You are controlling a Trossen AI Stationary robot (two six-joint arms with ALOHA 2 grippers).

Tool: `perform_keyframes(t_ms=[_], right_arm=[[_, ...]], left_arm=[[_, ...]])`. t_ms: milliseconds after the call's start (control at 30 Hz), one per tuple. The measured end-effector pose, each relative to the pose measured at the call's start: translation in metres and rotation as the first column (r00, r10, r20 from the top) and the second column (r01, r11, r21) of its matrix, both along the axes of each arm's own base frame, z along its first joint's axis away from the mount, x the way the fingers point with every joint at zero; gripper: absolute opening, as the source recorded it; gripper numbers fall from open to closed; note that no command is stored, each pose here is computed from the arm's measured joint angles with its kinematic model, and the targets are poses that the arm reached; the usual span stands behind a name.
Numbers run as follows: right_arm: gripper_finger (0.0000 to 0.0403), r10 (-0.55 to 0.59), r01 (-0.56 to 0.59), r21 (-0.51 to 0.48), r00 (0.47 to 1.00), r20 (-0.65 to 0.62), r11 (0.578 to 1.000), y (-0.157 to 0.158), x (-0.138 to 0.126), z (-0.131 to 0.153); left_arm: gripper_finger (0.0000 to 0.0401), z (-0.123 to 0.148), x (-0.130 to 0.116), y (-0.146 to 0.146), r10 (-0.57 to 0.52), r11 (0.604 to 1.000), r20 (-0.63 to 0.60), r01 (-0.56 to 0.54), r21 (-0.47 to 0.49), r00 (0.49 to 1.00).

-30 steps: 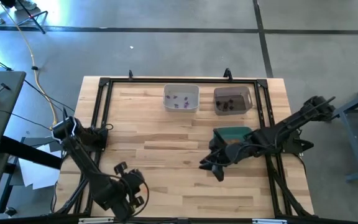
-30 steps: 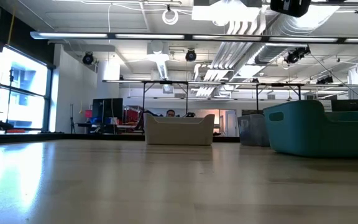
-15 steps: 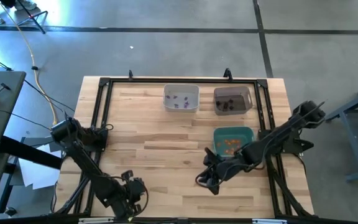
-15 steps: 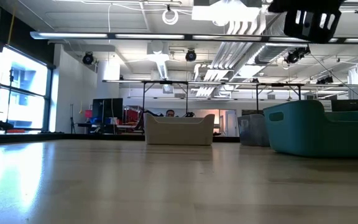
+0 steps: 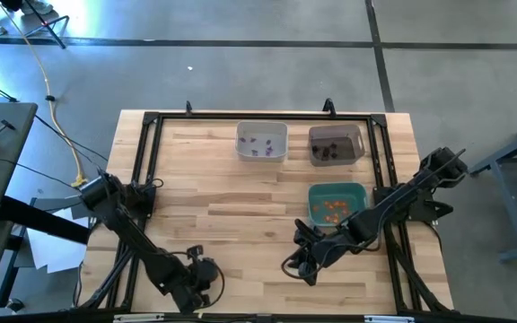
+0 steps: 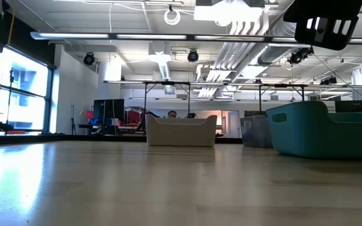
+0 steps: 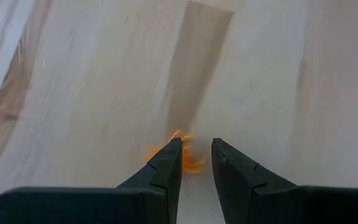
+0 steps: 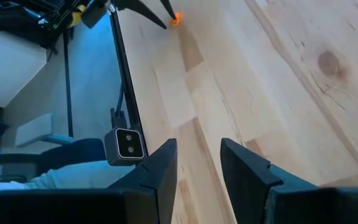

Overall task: Sort Halloween decoration
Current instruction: Put the orange spider toy into the green bin

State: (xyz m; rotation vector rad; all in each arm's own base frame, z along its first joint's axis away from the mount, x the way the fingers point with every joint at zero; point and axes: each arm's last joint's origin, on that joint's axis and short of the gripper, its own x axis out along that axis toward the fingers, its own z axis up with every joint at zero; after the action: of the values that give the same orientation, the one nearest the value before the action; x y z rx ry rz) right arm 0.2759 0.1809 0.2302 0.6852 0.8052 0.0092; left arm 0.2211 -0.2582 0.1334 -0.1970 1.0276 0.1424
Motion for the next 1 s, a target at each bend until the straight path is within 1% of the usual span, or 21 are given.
perform_keyframes(t_ms=[267, 400, 567, 633, 700, 767, 800, 900, 1000], right_arm=[[0.0116, 0.002, -0.002, -0.003, 1.000, 0.001, 1.000, 0.000, 0.000, 0.000], [0.0116, 0.004, -0.004, -0.006, 1.000, 0.002, 1.000, 0.000, 0.000, 0.000], [0.0116, 0.005, -0.005, -0.006, 1.000, 0.002, 1.000, 0.000, 0.000, 0.000], [0.0116, 0.005, -0.005, -0.006, 1.000, 0.002, 1.000, 0.000, 0.000, 0.000], [0.0116, 0.004, -0.004, -0.006, 1.000, 0.002, 1.000, 0.000, 0.000, 0.000], [0.0116, 0.004, -0.004, -0.006, 1.000, 0.002, 1.000, 0.000, 0.000, 0.000], [0.0116, 0.004, -0.004, -0.007, 1.000, 0.002, 1.000, 0.000, 0.000, 0.000], [0.0116, 0.005, -0.005, -0.007, 1.000, 0.002, 1.000, 0.000, 0.000, 0.000], [0.0116, 0.009, -0.009, -0.012, 1.000, 0.005, 1.000, 0.000, 0.000, 0.000]], left_arm=[[0.0076, -0.025, 0.004, 0.001, -0.027, 0.993, -0.038, 0.031, 0.118, 0.999], [0.0076, -0.031, 0.004, 0.001, -0.025, 0.990, -0.044, 0.031, 0.139, 0.999], [0.0074, -0.031, 0.003, 0.001, -0.026, 0.988, -0.047, 0.032, 0.148, 0.999], [0.0065, -0.031, 0.003, 0.001, -0.022, 0.989, -0.050, 0.030, 0.148, 0.998], [0.0044, -0.032, 0.003, 0.002, -0.002, 0.990, -0.051, 0.009, 0.138, 0.999], [0.0016, -0.032, 0.003, 0.002, 0.046, 0.992, -0.046, -0.040, 0.120, 0.998], [0.0009, -0.031, 0.003, 0.003, 0.080, 0.992, -0.041, -0.075, 0.106, 0.996], [0.0004, -0.029, 0.005, 0.000, 0.151, 0.987, -0.033, -0.149, 0.068, 0.988], [0.0001, -0.021, 0.010, -0.006, 0.183, 0.983, -0.013, -0.182, 0.028, 0.983]])
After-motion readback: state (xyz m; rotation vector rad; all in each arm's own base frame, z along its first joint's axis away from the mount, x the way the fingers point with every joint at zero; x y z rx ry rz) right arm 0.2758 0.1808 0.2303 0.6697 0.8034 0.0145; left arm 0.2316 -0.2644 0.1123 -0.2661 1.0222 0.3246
